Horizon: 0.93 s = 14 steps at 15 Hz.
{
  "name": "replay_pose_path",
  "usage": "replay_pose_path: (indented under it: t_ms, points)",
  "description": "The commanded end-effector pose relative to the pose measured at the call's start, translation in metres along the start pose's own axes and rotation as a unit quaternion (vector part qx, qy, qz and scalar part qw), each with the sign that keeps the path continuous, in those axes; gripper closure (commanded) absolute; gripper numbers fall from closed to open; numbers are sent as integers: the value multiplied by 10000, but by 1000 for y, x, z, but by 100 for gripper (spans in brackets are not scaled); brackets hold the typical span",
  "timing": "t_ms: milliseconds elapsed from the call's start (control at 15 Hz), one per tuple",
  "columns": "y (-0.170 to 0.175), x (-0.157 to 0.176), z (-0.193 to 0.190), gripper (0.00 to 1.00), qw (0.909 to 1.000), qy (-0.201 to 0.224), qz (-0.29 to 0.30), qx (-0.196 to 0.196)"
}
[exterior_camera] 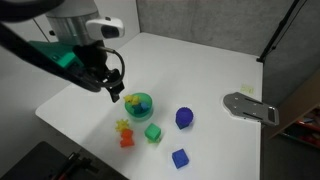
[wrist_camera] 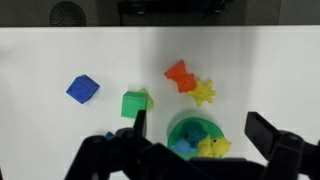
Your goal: Put the blue and yellow animal toys into the bowl
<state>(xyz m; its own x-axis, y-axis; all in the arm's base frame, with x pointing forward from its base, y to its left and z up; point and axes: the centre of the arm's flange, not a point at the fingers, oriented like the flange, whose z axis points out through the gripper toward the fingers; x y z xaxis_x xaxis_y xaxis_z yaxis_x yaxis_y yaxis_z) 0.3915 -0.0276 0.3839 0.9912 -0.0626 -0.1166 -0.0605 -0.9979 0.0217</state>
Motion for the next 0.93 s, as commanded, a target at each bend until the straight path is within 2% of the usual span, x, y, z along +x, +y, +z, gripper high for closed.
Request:
replay_pose_path:
  t_ms: [0,267,867]
  points:
    - [-15,-7,-44,0,9995,243,167,93]
    - [-32,-14,-77,0,9985,485,235,55]
    - [-38,-11,-69,0,9983,552,177,-35]
